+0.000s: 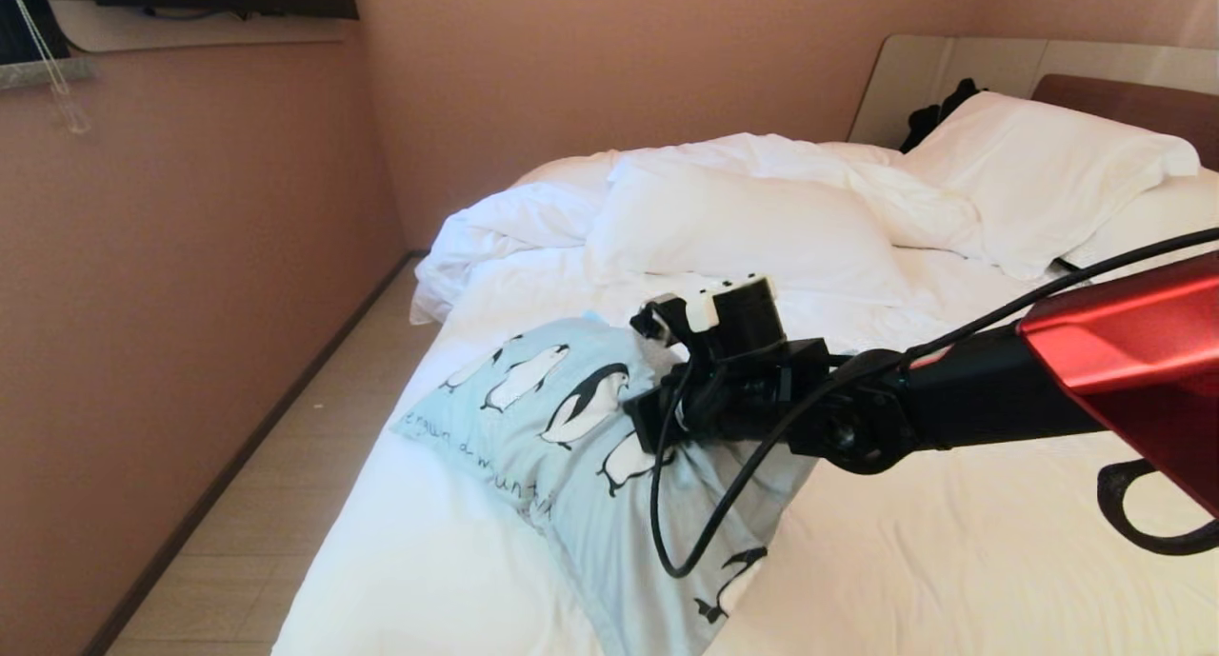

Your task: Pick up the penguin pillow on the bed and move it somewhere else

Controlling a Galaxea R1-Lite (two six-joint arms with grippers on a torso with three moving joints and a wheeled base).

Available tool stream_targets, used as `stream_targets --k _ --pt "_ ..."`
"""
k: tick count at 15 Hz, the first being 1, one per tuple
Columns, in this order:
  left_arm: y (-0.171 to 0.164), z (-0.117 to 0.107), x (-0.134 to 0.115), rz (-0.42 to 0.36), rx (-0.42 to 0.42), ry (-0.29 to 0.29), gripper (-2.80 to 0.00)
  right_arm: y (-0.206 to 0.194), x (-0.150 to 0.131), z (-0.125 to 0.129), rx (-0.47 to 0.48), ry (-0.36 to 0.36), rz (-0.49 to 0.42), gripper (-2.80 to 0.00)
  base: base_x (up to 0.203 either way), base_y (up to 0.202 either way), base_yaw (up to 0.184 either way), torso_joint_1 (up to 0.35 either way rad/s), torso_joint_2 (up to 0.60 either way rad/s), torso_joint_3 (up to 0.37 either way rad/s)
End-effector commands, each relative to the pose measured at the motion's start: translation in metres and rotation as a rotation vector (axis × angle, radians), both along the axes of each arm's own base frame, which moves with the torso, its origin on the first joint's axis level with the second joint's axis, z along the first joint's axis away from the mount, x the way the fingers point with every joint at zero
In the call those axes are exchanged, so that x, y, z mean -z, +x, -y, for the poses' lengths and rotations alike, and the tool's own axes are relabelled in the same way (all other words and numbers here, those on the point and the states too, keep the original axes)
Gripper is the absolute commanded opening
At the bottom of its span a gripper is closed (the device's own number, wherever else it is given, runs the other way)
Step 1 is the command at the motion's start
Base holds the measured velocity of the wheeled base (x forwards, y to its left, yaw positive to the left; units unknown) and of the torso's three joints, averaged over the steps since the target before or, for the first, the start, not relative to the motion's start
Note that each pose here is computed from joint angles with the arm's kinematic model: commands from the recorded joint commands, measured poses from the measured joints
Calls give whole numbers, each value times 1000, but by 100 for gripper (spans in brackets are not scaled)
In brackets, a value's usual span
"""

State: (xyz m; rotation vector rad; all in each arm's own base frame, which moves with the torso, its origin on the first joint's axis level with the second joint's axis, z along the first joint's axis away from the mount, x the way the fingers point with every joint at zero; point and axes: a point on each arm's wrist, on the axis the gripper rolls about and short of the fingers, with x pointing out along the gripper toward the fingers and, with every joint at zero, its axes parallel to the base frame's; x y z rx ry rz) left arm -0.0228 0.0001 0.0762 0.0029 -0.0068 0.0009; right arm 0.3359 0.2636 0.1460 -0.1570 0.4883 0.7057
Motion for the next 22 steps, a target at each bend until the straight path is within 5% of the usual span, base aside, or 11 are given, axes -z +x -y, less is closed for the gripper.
stream_targets --k 1,2,6,12,16,20,21,22 --pt "0 0 0 2 -1 0 -280 -6 15 4 -16 -35 -6 -280 0 0 0 0 0 0" --pt "0 0 0 1 -1 0 -280 -9 16 7 -22 -41 2 0 0 0 0 0 0 0" --pt "0 0 0 1 -1 0 -280 -25 -2 19 -18 -13 35 0 0 0 0 0 0 0" --pt "0 0 0 1 -1 0 -280 -83 -91 67 20 102 215 0 0 0 0 0 0 0" --pt "0 0 0 1 -1 0 -280 -116 -137 135 209 144 323 0 0 0 0 0 0 0" --pt "0 0 0 1 -1 -1 -280 -137 -141 200 459 184 290 0 0 0 0 0 0 0" --pt "0 0 0 1 -1 0 -280 -140 -134 214 529 195 264 -280 0 0 0 0 0 0" --pt "0 0 0 1 -1 0 -280 -143 -128 226 590 204 244 -280 0 0 0 0 0 0"
